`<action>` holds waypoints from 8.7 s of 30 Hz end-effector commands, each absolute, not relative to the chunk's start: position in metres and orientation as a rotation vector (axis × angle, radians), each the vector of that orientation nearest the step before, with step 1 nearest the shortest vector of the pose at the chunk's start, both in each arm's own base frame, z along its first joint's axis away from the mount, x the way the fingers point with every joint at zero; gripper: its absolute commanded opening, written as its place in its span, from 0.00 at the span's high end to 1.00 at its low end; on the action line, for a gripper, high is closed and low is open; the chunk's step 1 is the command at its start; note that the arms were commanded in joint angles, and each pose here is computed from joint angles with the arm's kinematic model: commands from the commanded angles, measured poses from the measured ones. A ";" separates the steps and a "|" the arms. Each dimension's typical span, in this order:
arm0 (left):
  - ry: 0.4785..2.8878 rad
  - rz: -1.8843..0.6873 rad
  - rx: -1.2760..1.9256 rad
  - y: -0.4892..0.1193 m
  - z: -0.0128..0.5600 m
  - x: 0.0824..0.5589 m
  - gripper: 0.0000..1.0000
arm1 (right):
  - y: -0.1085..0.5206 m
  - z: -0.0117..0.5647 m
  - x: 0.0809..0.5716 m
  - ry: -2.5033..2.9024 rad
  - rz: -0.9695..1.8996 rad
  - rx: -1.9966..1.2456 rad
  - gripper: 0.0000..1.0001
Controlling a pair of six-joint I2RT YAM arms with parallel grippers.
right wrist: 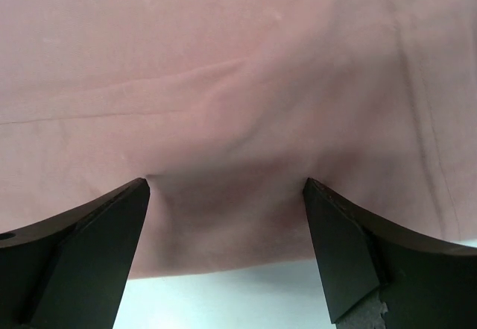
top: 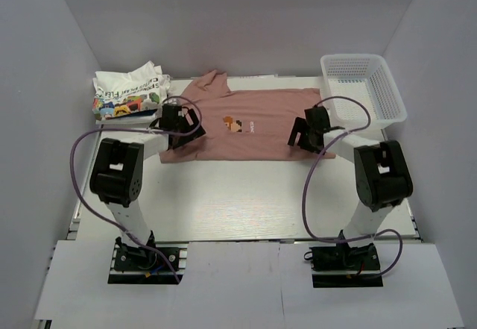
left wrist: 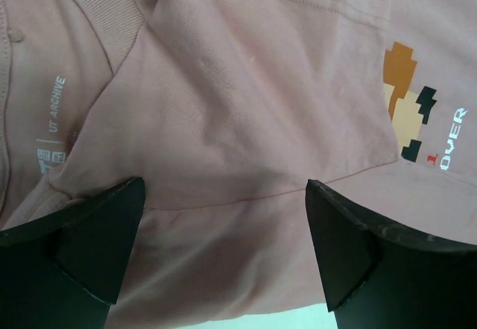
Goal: Fold and stack the t-shirts
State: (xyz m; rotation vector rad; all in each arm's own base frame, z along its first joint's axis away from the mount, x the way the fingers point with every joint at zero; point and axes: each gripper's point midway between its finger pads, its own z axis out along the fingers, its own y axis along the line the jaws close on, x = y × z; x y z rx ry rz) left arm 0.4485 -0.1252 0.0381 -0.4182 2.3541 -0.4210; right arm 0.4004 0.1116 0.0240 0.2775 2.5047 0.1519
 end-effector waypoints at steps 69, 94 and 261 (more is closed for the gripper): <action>2.456 0.017 -0.344 -0.094 0.003 0.572 1.00 | 0.092 0.097 0.486 2.317 -0.107 0.451 0.10; 2.180 -0.164 -0.126 -0.113 0.125 0.524 1.00 | 0.078 0.019 0.495 2.453 -0.290 0.532 0.66; 2.567 -0.040 -0.426 -0.138 0.023 0.288 0.00 | -0.038 0.052 0.282 2.247 -0.301 0.872 0.10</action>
